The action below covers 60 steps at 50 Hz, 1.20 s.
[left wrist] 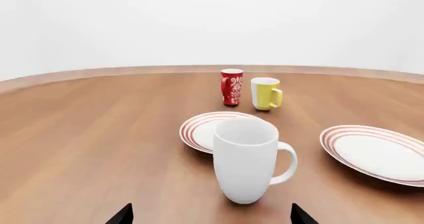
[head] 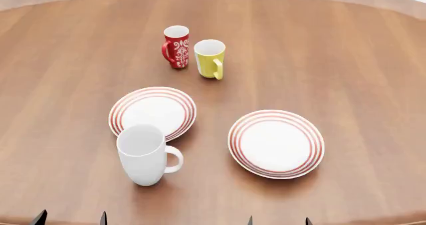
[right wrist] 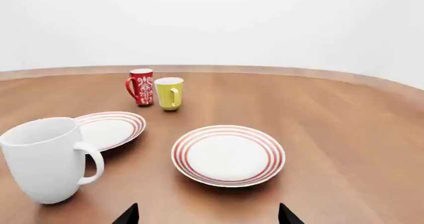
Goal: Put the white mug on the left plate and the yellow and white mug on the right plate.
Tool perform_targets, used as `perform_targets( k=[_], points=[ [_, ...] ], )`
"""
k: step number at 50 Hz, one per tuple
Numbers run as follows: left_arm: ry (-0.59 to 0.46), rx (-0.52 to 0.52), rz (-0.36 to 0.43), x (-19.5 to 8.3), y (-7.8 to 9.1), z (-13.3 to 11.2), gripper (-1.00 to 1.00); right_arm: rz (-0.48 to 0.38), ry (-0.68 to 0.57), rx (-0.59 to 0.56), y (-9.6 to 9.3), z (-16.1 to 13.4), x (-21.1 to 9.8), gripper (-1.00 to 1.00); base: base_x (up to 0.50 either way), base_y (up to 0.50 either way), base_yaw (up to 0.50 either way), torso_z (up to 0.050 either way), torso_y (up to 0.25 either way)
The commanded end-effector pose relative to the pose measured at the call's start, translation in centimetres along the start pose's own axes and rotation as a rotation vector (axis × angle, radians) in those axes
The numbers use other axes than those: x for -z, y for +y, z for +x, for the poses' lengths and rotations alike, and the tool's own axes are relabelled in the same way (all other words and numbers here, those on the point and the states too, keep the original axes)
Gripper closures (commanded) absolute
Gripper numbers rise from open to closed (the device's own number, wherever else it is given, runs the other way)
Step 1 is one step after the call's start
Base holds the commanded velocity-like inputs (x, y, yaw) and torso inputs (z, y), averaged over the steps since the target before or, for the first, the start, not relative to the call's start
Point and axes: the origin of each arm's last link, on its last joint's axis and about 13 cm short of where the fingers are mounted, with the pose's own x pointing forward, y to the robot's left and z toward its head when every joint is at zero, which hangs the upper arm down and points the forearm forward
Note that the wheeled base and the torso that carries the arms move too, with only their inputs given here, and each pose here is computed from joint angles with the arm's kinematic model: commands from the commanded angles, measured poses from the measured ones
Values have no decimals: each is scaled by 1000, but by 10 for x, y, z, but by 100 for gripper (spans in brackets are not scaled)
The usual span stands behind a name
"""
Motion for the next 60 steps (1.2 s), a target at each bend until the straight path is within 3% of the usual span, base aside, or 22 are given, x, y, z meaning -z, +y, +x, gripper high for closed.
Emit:
perform_targets(
  k=[1,5,6,8,9,11,13,34,39,50,58,60],
  points=[
    [-5,1,-7,0,2,3,-100,-44,-5,11,-1,2,4,-100,0,0,0,0,0],
    [6,2,-19,4,3,2,-100,-75,-3,14,-2,1,6,-100,0,0,0,0,0],
    [20,-38,22,3,4,1,-100,-70,-10,15,-3,-1,5,-100,0,0,0,0,0],
    [34,-93,15,0,5,2,-100,-67,-8,24,-4,-2,4,-100,0,0,0,0,0],
    [19,-73,17,0,6,0,-100,-64,-7,32,-4,-3,3,-100,0,0,0,0,0],
    [-4,-28,-61,-4,7,-5,-100,-63,-6,39,-4,-5,2,-100,0,0,0,0,0],
    [-27,-15,-7,-4,7,-8,-100,-70,-21,12,-4,-8,-1,-100,27,0,189,0,0],
    [-27,-28,19,-6,11,-14,-100,-61,-33,45,-4,-13,-7,-100,160,11,500,0,0],
    [-20,-24,26,-5,10,-14,-100,-127,-34,14,0,-14,-4,-100,142,21,500,0,0],
    [-22,-28,28,-6,12,-16,-100,-146,-55,-17,1,-18,-4,-100,13,2,500,0,0],
    [-20,-27,26,-6,12,-14,-100,-136,-65,-20,0,-18,-6,-100,-161,-44,500,0,0],
    [-19,-26,28,-6,11,-14,-100,-101,-12,-22,0,-16,-6,-100,-129,-38,250,0,0]
  ],
)
